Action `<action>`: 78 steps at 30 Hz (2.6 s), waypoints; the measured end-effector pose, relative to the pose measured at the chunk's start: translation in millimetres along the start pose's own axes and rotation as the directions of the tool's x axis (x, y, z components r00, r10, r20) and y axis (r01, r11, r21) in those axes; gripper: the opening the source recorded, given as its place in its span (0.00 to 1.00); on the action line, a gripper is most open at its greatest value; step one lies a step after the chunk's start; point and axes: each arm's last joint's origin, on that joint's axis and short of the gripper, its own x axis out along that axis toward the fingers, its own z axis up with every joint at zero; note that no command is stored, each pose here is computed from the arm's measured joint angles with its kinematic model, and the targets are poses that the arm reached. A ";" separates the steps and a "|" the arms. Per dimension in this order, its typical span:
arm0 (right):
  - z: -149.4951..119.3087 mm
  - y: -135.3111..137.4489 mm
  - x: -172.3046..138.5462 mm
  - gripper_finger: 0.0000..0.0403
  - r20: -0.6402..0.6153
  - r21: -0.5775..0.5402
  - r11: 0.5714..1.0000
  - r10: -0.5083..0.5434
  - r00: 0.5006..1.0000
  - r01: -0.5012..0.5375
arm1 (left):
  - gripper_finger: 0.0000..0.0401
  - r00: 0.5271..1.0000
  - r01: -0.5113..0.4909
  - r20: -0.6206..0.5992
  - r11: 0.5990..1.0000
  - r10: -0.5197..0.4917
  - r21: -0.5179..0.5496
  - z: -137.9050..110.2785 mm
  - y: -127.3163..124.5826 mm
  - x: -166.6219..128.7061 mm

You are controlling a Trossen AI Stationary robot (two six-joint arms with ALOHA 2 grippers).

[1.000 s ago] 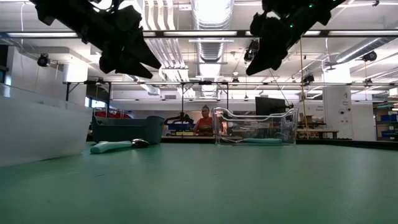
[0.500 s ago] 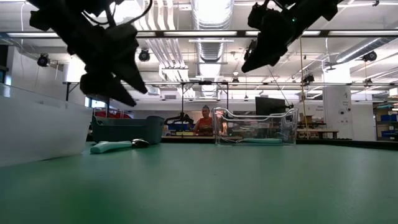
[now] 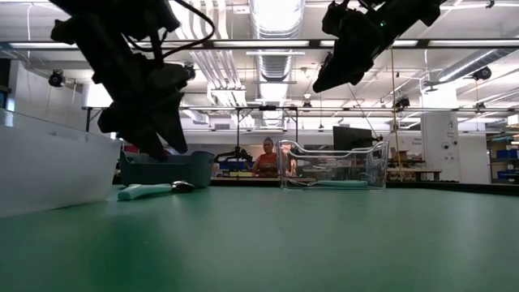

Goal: Sort silverware by color (type)
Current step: Put the light blue spoon into the transparent bin

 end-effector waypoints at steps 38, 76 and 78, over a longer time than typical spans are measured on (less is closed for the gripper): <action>-5.0 9.1 1.5 0.16 -0.014 0.008 1.000 0.027 1.000 -0.027 | 0.64 0.952 -0.307 0.014 0.951 0.306 0.043 14.5 -16.7 32.6; -13.0 9.4 7.5 0.16 0.014 0.024 0.999 0.027 1.000 -0.027 | 0.64 0.950 -0.305 0.072 0.952 0.305 -0.016 -0.9 -2.9 44.4; -13.0 9.4 7.5 0.16 0.014 0.024 0.999 0.027 1.000 -0.027 | 0.64 0.951 -0.299 0.081 0.954 0.300 -0.022 -1.8 -2.2 45.4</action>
